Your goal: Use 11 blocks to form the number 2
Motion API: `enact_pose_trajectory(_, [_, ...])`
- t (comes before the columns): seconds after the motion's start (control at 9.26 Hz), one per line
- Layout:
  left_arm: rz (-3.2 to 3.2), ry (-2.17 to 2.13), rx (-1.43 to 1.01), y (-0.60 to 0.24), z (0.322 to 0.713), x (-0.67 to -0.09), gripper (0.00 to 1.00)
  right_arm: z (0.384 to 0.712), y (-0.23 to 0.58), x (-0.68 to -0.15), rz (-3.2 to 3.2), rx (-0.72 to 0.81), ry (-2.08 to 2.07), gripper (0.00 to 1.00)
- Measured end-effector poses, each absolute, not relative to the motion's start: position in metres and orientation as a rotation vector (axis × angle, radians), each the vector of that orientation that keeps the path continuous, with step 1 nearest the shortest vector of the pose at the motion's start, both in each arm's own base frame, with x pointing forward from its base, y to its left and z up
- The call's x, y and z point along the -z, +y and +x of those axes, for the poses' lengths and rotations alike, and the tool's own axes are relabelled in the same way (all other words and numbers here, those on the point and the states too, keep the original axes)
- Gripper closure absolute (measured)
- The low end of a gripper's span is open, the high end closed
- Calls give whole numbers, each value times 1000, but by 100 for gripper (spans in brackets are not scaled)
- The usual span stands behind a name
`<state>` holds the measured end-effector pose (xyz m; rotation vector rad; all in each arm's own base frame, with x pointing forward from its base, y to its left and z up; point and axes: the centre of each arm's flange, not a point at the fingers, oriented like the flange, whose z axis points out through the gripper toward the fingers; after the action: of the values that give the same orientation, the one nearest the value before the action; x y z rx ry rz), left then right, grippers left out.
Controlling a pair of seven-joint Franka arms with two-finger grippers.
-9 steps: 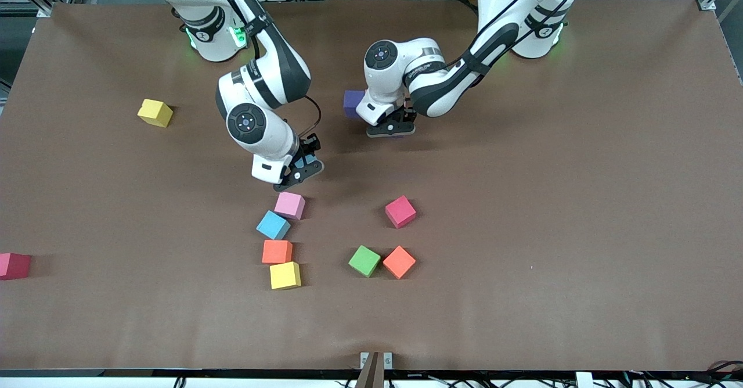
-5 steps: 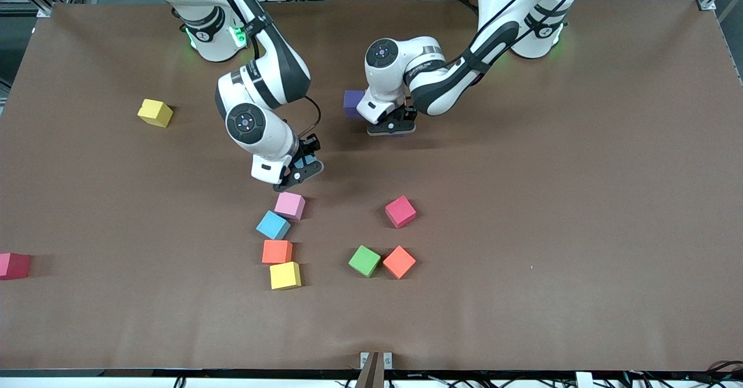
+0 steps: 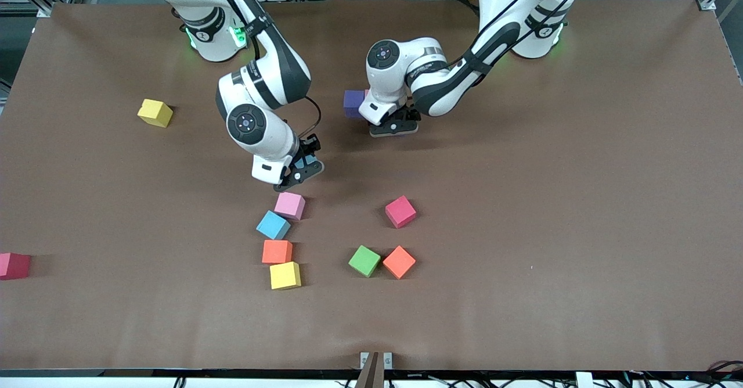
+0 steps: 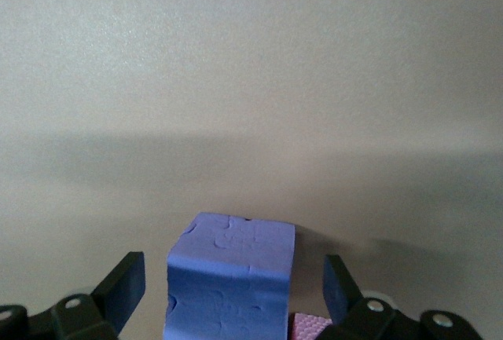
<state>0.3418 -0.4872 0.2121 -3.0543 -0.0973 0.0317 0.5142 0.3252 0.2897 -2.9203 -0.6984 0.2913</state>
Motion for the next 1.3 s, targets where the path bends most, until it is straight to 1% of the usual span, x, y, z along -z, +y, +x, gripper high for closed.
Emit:
enact_pose_trajectory(0.22, [-3082, -162, 28, -490, 361, -233, 0, 510, 334, -289, -2924, -296, -675, 42])
enact_pose_trajectory(0.32, [-3099, -234, 67, -487, 384, -249, 0, 508, 342, -290, -2925, -297, -664, 42])
enact_pose_trajectory(0.54, [-3115, -442, 134, -465, 449, -278, 0, 509, 345, -282, -2936, -309, -635, 42])
enact_pose_trajectory(0.65, [-3100, -565, 156, -449, 484, -283, 0, 508, 349, -278, -2943, -316, -612, 42])
enact_pose_trajectory(0.76, [-3082, -671, 164, -434, 516, -280, 0, 502, 360, -276, -2949, -316, -581, 42])
enact_pose_trajectory(0.97, [-3044, -815, 165, -409, 564, -258, 0, 482, 394, -271, -2970, -305, -518, 42])
enact_pose_trajectory(1.19, [-3028, -924, 167, -399, 595, -244, 0, 465, 428, -263, -2995, -302, -452, 42])
enact_pose_trajectory(1.3, [-3028, -954, 168, -399, 602, -242, 0, 463, 444, -261, -3006, -294, -396, 42])
